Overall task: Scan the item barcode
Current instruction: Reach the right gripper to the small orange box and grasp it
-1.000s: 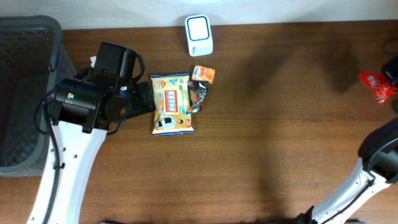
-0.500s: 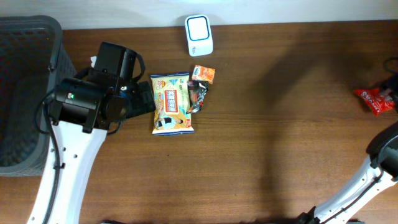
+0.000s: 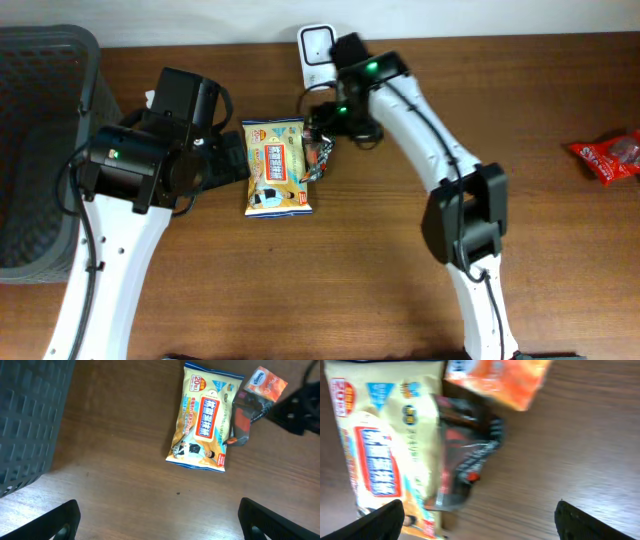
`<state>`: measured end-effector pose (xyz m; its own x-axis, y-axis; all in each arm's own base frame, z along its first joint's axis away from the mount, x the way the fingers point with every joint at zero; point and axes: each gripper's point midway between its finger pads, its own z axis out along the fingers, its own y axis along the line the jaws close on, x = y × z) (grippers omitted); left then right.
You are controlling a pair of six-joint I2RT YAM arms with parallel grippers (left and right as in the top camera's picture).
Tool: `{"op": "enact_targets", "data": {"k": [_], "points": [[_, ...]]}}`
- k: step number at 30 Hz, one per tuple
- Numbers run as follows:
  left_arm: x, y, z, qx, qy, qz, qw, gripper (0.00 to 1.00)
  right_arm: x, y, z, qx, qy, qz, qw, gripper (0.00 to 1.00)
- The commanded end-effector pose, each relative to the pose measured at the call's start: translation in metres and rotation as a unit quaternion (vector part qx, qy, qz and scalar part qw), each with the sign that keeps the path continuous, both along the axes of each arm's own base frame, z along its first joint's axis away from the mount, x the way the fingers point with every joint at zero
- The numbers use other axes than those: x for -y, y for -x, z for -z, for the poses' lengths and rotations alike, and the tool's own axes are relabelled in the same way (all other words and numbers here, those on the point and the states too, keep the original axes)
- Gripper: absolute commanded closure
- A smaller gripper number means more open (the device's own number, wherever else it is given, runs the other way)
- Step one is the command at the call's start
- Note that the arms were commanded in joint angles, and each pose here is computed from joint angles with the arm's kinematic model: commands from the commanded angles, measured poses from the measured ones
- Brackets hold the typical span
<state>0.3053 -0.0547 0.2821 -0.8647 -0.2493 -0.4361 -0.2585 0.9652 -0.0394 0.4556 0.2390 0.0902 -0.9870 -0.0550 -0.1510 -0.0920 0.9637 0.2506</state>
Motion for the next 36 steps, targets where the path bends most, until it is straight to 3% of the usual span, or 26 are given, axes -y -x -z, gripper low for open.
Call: {"op": "enact_targets", "data": {"k": [1,2,4,8,10,18,21,25,29,33,36], "points": [[-0.001,0.000,-0.003,0.005,0.000,0.003,1.000,0.01,-0.015,0.000,0.004,0.051,0.085,0.048,0.994,0.05],[-0.001,0.000,-0.003,0.005,0.000,0.003,1.000,0.01,-0.021,0.002,0.004,0.064,0.099,0.040,0.992,0.05],[-0.001,0.000,-0.003,0.005,0.000,0.003,1.000,0.01,-0.032,0.004,0.005,0.073,0.099,0.047,0.991,0.17],[-0.001,0.000,-0.003,0.005,0.000,0.003,1.000,0.01,-0.045,0.008,0.035,0.037,0.077,0.047,0.995,0.25],[-0.001,0.000,-0.003,0.005,0.000,0.003,1.000,0.01,-0.048,0.010,0.047,0.029,0.080,0.042,0.996,0.50],[-0.001,0.000,-0.003,0.005,0.000,0.003,1.000,0.01,-0.047,0.010,0.082,0.011,0.095,0.041,0.995,0.59],[-0.001,0.000,-0.003,0.005,0.000,0.003,1.000,0.01,-0.045,0.011,0.082,0.008,0.098,0.040,0.994,0.80],[-0.001,0.000,-0.003,0.005,0.000,0.003,1.000,0.01,-0.037,0.008,0.069,0.004,0.099,0.047,0.994,0.94],[-0.001,0.000,-0.003,0.005,0.000,0.003,1.000,0.01,-0.021,-0.004,0.035,0.008,0.093,0.067,0.993,0.96],[-0.001,0.000,-0.003,0.005,0.000,0.003,1.000,0.01,-0.023,-0.039,-0.010,0.042,-0.003,0.079,0.996,0.96],[-0.001,0.000,-0.003,0.005,0.000,0.003,1.000,0.01,-0.039,-0.085,-0.053,0.094,-0.184,0.027,0.978,0.96]]}}
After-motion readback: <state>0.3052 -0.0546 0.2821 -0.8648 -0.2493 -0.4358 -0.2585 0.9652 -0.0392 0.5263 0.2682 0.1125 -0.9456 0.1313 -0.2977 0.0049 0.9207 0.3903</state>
